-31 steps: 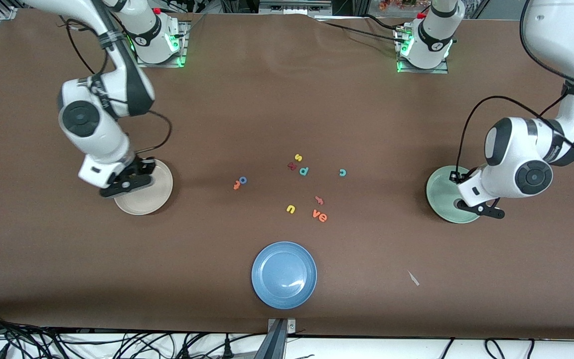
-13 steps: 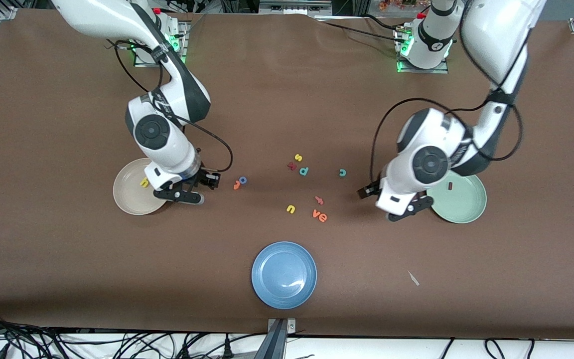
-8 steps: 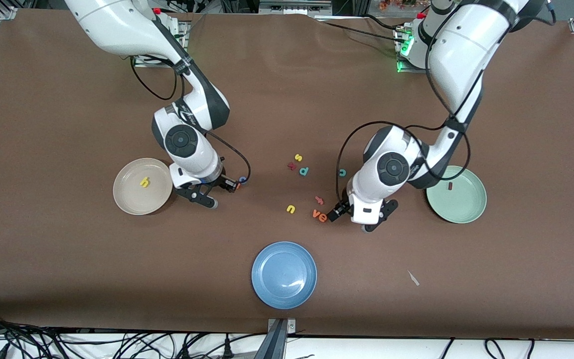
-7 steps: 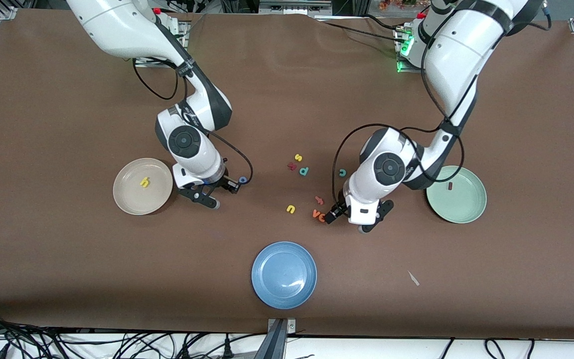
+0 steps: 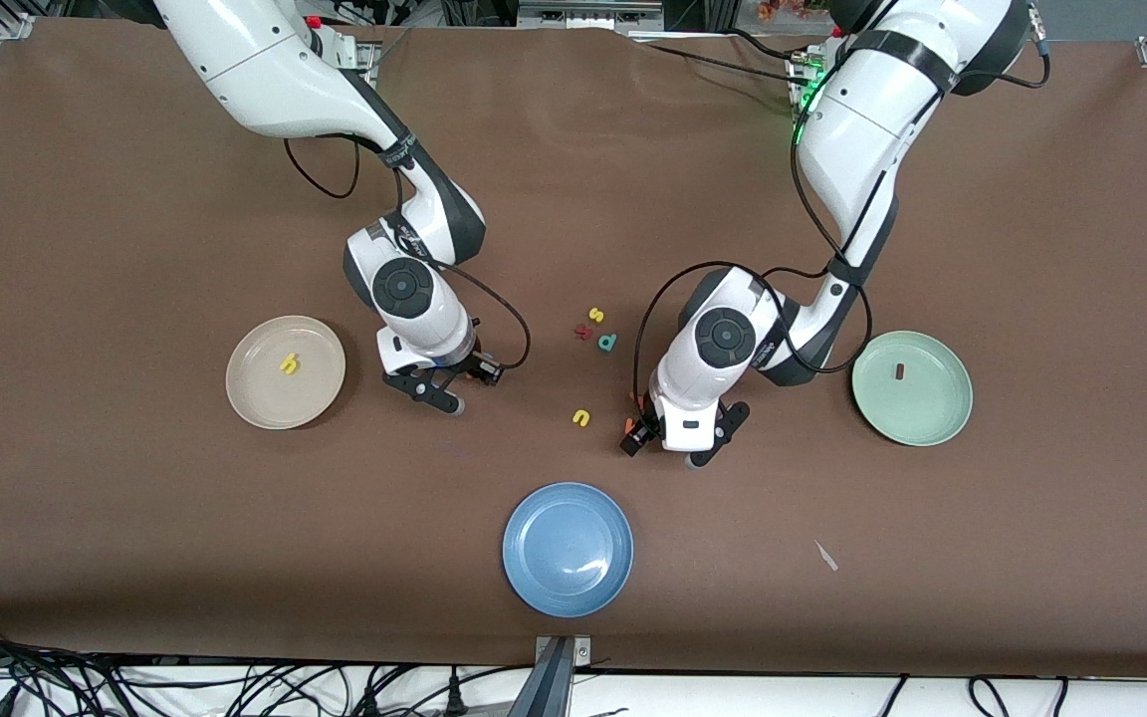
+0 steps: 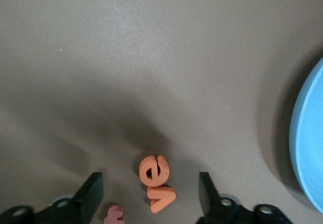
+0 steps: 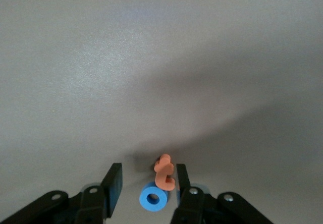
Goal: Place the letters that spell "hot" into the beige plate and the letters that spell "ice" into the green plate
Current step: 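Grasp the orange t with the right gripper while the left gripper drops the red letter, then place the orange t on the beige plate while the left gripper carries an orange letter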
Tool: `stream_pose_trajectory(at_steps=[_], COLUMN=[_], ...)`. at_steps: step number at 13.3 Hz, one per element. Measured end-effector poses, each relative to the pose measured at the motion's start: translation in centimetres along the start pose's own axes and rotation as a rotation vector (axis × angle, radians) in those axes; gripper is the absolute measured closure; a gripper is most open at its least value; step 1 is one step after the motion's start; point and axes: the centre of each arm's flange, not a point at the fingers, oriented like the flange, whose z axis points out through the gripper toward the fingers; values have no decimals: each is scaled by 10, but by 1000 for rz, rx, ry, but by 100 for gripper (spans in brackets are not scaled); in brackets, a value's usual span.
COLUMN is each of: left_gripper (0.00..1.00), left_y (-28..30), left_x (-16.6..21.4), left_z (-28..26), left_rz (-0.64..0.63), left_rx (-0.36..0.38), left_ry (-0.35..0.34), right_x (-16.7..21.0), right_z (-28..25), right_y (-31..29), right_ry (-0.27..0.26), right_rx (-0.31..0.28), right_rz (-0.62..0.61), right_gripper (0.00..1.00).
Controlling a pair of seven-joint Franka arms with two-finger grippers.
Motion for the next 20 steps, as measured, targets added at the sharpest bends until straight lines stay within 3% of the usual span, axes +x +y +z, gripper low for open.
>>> stream_pose_trajectory(at_steps=[2, 7, 11, 12, 14, 15, 20], left_gripper=[46, 47, 52, 57, 75, 75, 75], left_y=[1, -2, -1, -1, 0, 0, 6], left_x=[-1, -12, -12, -12, -11, -11, 4], left_z=[0, 14, 13, 13, 12, 12, -5], left_rz=[5, 35, 35, 35, 35, 35, 58], left_rx=[2, 27, 26, 26, 23, 23, 25], left_ry=[9, 39, 40, 40, 41, 41, 74], right_x=[0, 0, 0, 0, 1, 3, 61], right_z=[2, 14, 17, 17, 16, 16, -29], right_y=[1, 2, 3, 3, 3, 4, 51], right_ry=[0, -3, 3, 3, 11, 17, 44], right_rx=[-4, -3, -5, -6, -9, -12, -55], right_rz=[-1, -2, -9, -10, -17, -27, -181], right_gripper=[49, 53, 67, 67, 81, 81, 81])
